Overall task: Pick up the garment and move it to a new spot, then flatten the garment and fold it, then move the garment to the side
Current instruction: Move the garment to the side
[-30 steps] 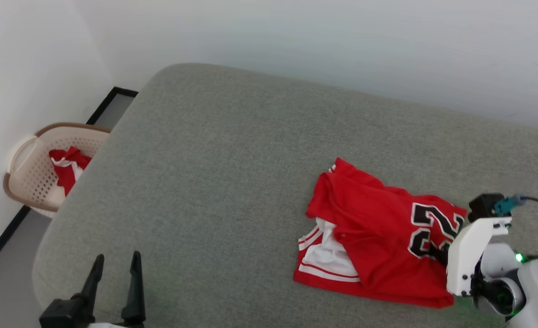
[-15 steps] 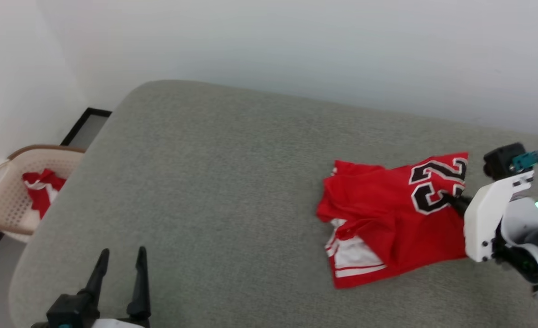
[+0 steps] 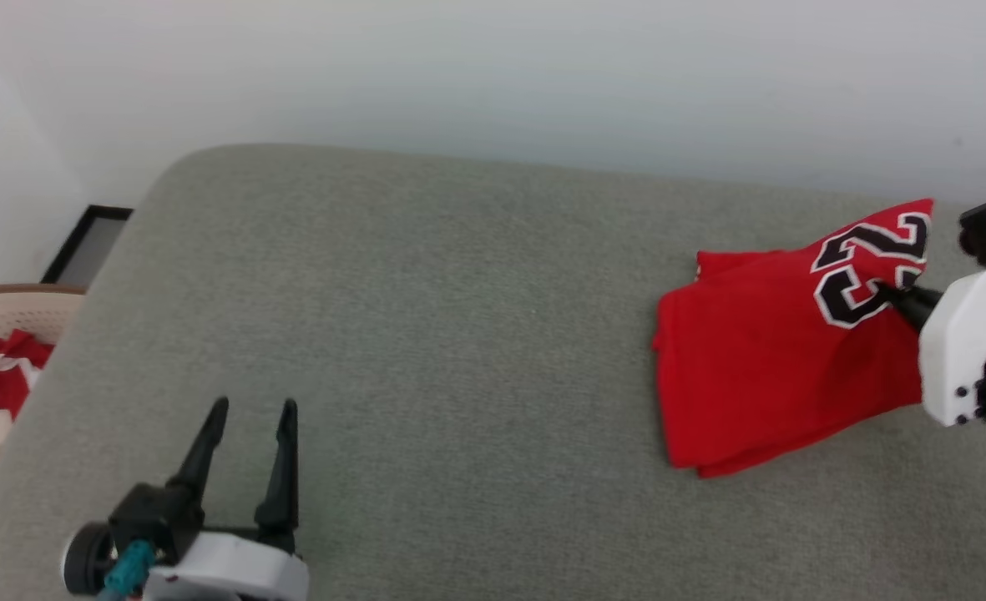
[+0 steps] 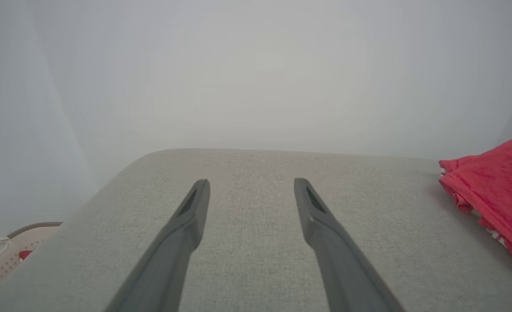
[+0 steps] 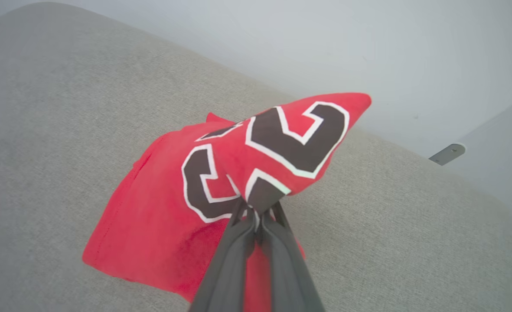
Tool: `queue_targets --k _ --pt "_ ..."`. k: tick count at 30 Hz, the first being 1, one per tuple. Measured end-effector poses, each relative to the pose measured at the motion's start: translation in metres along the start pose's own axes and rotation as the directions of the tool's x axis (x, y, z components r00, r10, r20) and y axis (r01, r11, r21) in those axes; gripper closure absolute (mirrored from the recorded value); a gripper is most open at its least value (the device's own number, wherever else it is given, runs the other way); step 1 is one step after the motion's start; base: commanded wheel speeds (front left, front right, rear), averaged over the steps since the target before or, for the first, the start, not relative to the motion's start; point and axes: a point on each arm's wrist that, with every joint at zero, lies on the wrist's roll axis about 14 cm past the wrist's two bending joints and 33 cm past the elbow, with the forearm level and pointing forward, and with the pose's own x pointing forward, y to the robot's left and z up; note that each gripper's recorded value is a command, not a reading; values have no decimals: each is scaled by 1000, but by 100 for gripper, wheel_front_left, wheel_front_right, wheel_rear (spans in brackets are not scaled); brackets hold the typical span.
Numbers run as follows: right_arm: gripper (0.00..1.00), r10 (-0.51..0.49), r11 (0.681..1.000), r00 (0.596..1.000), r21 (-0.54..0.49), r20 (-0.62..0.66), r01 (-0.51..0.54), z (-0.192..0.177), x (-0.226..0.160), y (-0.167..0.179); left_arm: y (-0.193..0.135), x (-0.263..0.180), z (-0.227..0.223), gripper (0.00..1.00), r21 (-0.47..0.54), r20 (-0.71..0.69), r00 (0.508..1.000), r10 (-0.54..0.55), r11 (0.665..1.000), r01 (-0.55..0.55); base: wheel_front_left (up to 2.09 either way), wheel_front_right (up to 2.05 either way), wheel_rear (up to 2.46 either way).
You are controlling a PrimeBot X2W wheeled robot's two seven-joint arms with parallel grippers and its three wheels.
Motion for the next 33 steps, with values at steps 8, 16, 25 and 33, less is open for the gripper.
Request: queue_targets --k 8,16,25,33 --pt "100 -71 997 997 -24 -4 71 -7 -4 -51 -25 45 5 0 19 24 995 -94 995 93 0 0 0" --pt "100 -203 976 979 -86 -4 202 -16 -10 -121 -59 89 -3 0 41 28 980 -197 980 196 0 0 0" --pt "100 -290 950 956 -130 -37 283 -43 -13 -170 -99 128 -28 0 51 0 948 -317 947 317 0 0 0" --pt "100 -368 916 928 -194 -55 351 -62 -24 -205 -140 152 -53 0 44 -22 903 -430 902 430 0 0 0"
